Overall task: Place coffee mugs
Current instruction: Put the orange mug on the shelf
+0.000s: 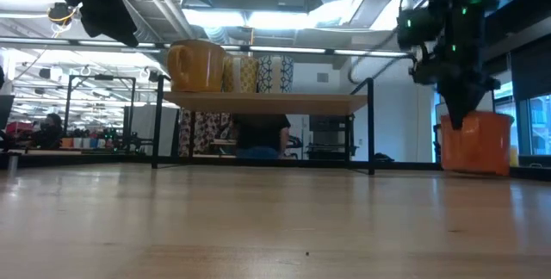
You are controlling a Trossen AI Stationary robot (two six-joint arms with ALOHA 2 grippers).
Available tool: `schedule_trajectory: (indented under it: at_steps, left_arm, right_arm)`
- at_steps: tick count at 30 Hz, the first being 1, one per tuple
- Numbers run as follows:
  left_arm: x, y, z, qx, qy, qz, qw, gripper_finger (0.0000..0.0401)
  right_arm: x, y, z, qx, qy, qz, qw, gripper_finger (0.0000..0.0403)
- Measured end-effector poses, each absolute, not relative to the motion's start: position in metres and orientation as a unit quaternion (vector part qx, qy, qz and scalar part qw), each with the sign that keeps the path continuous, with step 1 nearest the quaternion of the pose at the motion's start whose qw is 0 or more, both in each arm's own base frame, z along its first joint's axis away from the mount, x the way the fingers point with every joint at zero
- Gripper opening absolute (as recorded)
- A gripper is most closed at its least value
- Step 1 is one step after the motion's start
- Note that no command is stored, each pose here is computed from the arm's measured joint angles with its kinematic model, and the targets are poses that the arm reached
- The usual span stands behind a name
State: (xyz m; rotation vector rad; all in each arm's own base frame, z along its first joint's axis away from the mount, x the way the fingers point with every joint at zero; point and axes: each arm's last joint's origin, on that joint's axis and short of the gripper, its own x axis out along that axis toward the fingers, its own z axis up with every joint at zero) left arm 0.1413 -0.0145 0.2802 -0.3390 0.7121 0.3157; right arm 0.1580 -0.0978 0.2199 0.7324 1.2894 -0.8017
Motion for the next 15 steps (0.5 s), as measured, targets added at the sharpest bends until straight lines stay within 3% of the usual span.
schedule_trajectory:
  at_steps: [9, 15]
  left_arm:
    - [0.141, -0.015, 0.28, -0.161, 0.346, 0.152, 0.912, 0.0163]
    - [0.141, -0.015, 0.28, -0.155, 0.347, 0.149, 0.913, 0.0163]
  right_arm:
    - [0.194, -0.034, 0.26, 0.325, 0.54, -0.293, 0.719, 0.0006]
    - [0.209, 0.014, 0.266, 0.315, 0.542, -0.241, 0.74, 0.0005]
